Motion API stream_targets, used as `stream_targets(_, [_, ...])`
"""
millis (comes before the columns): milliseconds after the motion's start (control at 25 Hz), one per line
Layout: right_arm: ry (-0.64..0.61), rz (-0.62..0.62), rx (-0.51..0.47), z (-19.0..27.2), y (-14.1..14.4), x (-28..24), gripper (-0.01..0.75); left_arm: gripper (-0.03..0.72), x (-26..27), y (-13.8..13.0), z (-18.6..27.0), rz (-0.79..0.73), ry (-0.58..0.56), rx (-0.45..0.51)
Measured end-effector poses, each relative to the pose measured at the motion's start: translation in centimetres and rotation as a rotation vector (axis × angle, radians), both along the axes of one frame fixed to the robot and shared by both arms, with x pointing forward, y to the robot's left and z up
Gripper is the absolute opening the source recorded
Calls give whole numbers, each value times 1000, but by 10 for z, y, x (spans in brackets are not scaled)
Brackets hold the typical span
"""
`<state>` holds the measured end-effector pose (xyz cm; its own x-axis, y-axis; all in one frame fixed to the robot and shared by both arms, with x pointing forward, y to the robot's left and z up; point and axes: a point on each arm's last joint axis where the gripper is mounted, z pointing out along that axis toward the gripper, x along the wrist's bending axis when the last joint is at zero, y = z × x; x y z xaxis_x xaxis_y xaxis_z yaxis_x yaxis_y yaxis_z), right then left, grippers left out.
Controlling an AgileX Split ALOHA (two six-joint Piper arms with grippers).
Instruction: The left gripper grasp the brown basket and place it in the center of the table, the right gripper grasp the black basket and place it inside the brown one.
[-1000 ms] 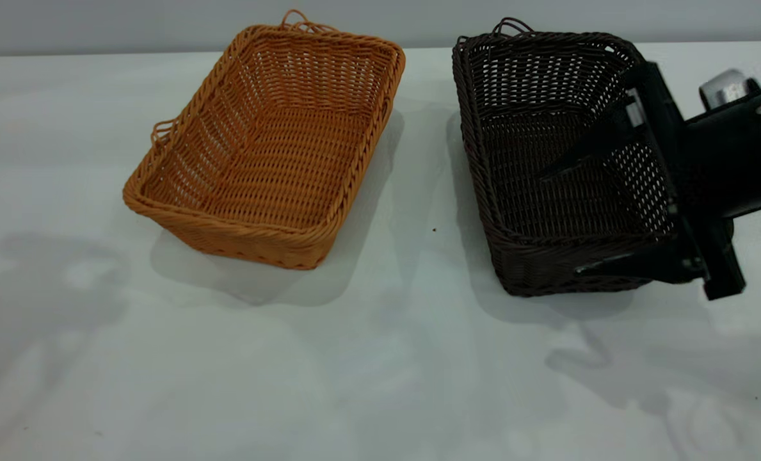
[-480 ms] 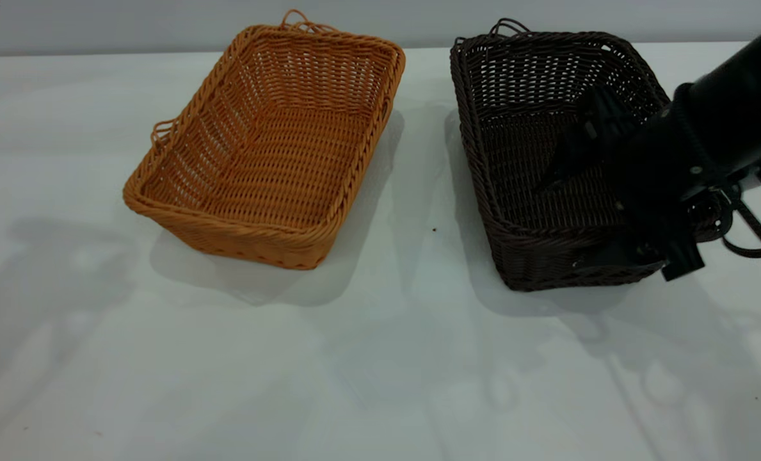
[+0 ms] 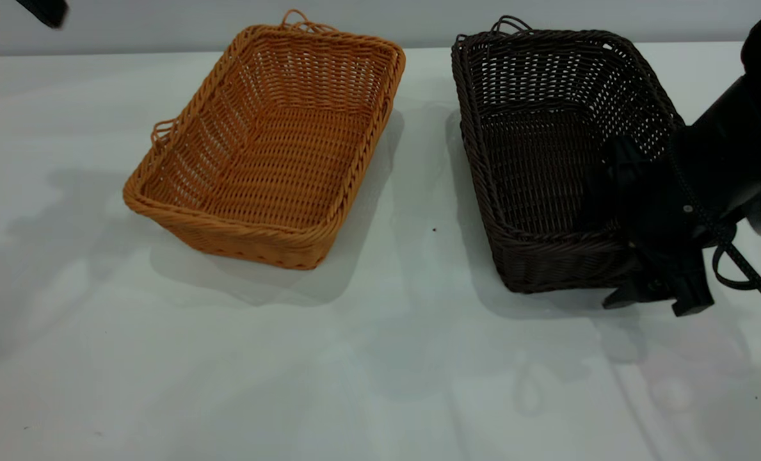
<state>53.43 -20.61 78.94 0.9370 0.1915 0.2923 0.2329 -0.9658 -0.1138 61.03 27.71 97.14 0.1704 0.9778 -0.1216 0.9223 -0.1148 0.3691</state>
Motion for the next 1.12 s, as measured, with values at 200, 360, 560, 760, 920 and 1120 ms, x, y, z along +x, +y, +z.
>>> stream_targets(200, [0,-6,-11,0,-1,0,584,564,38,-28,-42,-84,40,11])
stream_targets(360, [1,-5,-2,0,0,0,584,564,67,-50,-77,-131,39,17])
stream_targets(560, [1,-5,5,0,0,0,584,564,90,-76,-119,-170,34,21])
stream_targets(760, [1,-10,-8,0,-1,0,571,558,93,-89,-154,-187,39,32])
stream_targets(920, [0,-13,-21,0,-2,0,492,473,92,-89,-163,-185,53,34])
stream_targets(1120, [0,-15,-26,0,-3,0,273,257,92,-88,-164,-187,53,36])
